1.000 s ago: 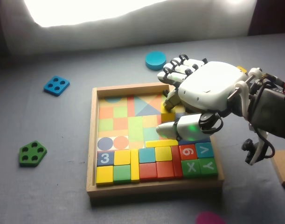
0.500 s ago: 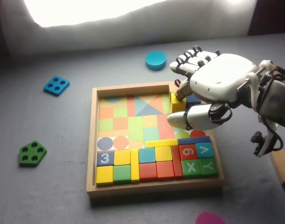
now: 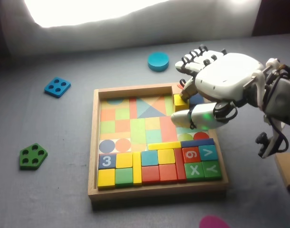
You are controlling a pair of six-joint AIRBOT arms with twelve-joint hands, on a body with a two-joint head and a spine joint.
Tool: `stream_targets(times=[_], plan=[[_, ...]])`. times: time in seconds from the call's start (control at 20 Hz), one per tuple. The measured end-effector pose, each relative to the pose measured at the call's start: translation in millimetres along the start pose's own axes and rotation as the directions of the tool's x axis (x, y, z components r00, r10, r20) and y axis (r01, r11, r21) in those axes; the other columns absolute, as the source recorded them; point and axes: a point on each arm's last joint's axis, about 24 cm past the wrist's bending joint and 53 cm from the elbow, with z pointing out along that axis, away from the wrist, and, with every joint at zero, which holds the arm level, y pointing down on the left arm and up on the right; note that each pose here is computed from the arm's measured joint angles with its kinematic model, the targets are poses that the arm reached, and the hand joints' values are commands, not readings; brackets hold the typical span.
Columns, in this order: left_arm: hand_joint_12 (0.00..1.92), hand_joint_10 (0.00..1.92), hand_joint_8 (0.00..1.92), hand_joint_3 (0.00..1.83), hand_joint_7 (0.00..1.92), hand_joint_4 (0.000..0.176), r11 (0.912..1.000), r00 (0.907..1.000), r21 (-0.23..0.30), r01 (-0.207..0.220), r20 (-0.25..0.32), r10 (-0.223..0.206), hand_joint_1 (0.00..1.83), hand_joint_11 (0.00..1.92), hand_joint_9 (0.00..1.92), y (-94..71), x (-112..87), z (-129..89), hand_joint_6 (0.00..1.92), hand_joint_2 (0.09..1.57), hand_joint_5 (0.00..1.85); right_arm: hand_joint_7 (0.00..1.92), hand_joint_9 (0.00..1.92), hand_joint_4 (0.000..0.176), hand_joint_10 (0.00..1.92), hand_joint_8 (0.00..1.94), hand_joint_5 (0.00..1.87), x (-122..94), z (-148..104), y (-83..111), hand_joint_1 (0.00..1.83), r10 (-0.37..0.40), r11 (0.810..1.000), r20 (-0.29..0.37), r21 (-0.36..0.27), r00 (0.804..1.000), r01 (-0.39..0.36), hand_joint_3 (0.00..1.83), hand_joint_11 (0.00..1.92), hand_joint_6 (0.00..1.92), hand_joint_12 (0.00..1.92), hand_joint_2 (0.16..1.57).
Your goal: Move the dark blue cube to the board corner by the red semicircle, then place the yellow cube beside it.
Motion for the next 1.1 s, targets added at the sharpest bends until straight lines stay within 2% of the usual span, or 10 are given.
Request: stream_targets(times=[0.4, 0.55, 0.6, 0.65, 0.7, 0.75, 0.85, 0.9, 1.0, 1.1], plan=[[0.62, 0.01, 0.01, 0.00, 0.12, 0.027, 1.0000, 1.0000, -0.004, 0.000, -0.004, 0.000, 0.00, 0.00, 0.12, 0.9, 0.9, 0.0, 0.00, 1.27, 0.07, 0.08, 0.00, 0.002, 0.00, 0.02, 0.57, -35.8, -12.2, 24.2, 0.00, 0.033, 0.998, 0.112, -0.057, 0.993, -0.026, 0.00, 0.00, 0.00, 0.00, 1.16], [1.24, 0.09, 0.02, 0.00, 0.35, 0.019, 1.0000, 1.0000, -0.008, -0.001, -0.006, 0.001, 0.09, 0.06, 0.44, 1.9, 1.5, 0.0, 0.02, 1.28, 0.21, 0.27, 0.10, 0.000, 0.04, 0.05, 0.51, -40.3, -21.5, 31.5, 0.00, 0.028, 0.996, 0.112, -0.090, 0.993, -0.018, 0.00, 0.00, 0.00, 0.00, 1.17], [1.29, 0.11, 0.02, 0.00, 0.44, 0.015, 1.0000, 1.0000, -0.008, 0.000, -0.007, 0.000, 0.14, 0.13, 0.55, 1.9, 1.6, 0.0, 0.01, 1.29, 0.23, 0.35, 0.15, 0.000, 0.13, 0.01, 0.51, -45.7, -26.5, 36.0, 0.00, 0.029, 0.994, 0.112, -0.108, 0.993, -0.017, 0.00, 0.00, 0.02, 0.32, 1.18], [1.32, 0.16, 0.03, 0.00, 0.59, 0.000, 1.0000, 1.0000, -0.007, 0.000, -0.007, 0.000, 0.20, 0.23, 0.68, 1.6, 1.8, -0.2, 0.02, 1.30, 0.33, 0.47, 0.26, 0.000, 0.27, 0.03, 0.54, -53.5, -33.3, 43.5, 0.00, 0.038, 0.991, 0.110, -0.130, 0.993, -0.024, 0.00, 0.00, 0.04, 1.09, 1.20], [1.45, 0.30, 0.04, 0.00, 0.78, 0.000, 0.9999, 1.0000, -0.010, -0.001, -0.008, 0.001, 0.25, 0.30, 0.78, 2.3, 2.0, -0.2, 0.03, 1.32, 0.50, 0.62, 0.35, 0.000, 0.71, 0.10, 0.62, -60.1, -36.9, 47.5, 0.00, 0.046, 0.990, 0.110, -0.141, 0.993, -0.031, 0.00, 0.00, 0.13, 1.55, 1.21], [1.57, 0.65, 0.05, 0.00, 0.90, 0.000, 1.0000, 1.0000, -0.008, -0.001, -0.009, 0.000, 0.27, 0.38, 0.75, 1.7, 2.2, -0.2, 0.02, 1.33, 0.63, 0.69, 0.39, 0.000, 0.99, 0.25, 0.58, -73.7, -42.2, 51.5, 0.02, 0.063, 0.987, 0.126, -0.154, 0.990, -0.043, 0.00, 0.00, 0.42, 1.74, 1.20], [1.67, 1.19, 0.41, 0.00, 1.01, 0.000, 0.9999, 1.0000, -0.010, -0.001, -0.009, 0.001, 0.30, 0.61, 0.83, 2.2, 2.3, -0.2, 0.09, 1.38, 0.81, 0.69, 0.49, 0.000, 1.54, 1.05, 0.64, -82.5, -48.4, 51.4, 0.11, 0.059, 0.987, 0.137, -0.156, 0.989, -0.037, 0.00, 0.20, 0.94, 1.91, 1.21], [1.65, 1.24, 0.69, 0.00, 0.96, 0.000, 0.9998, 1.0000, -0.018, -0.003, -0.005, 0.003, 0.34, 0.68, 0.88, 4.0, 1.2, -0.2, 0.16, 1.37, 0.84, 0.70, 0.49, 0.000, 1.65, 1.24, 0.70, -78.7, -54.6, 53.4, 0.11, 0.036, 0.987, 0.120, -0.161, 0.992, -0.016, 0.00, 0.26, 1.04, 1.92, 1.21], [1.75, 1.48, 1.21, 0.00, 0.89, 0.000, 0.9999, 1.0000, -0.015, -0.002, 0.003, 0.002, 0.40, 0.77, 0.91, 3.4, -0.7, -0.5, 0.79, 1.38, 0.64, 0.72, 0.52, 0.000, 1.89, 1.53, 0.77, -71.4, -65.6, 61.5, 0.08, -0.003, 0.984, 0.098, -0.176, 0.995, 0.020, 0.00, 0.36, 1.21, 1.92, 1.22], [1.81, 1.57, 1.33, 0.00, 0.88, 0.000, 0.9999, 1.0000, -0.014, 0.000, 0.002, 0.000, 0.38, 0.80, 0.91, 3.0, -0.7, -0.8, 0.99, 1.40, 0.57, 0.73, 0.55, 0.000, 1.92, 1.58, 0.79, -73.2, -75.1, 63.0, 0.04, -0.022, 0.983, 0.102, -0.179, 0.995, 0.040, 0.00, 0.40, 1.24, 1.92, 1.22]])
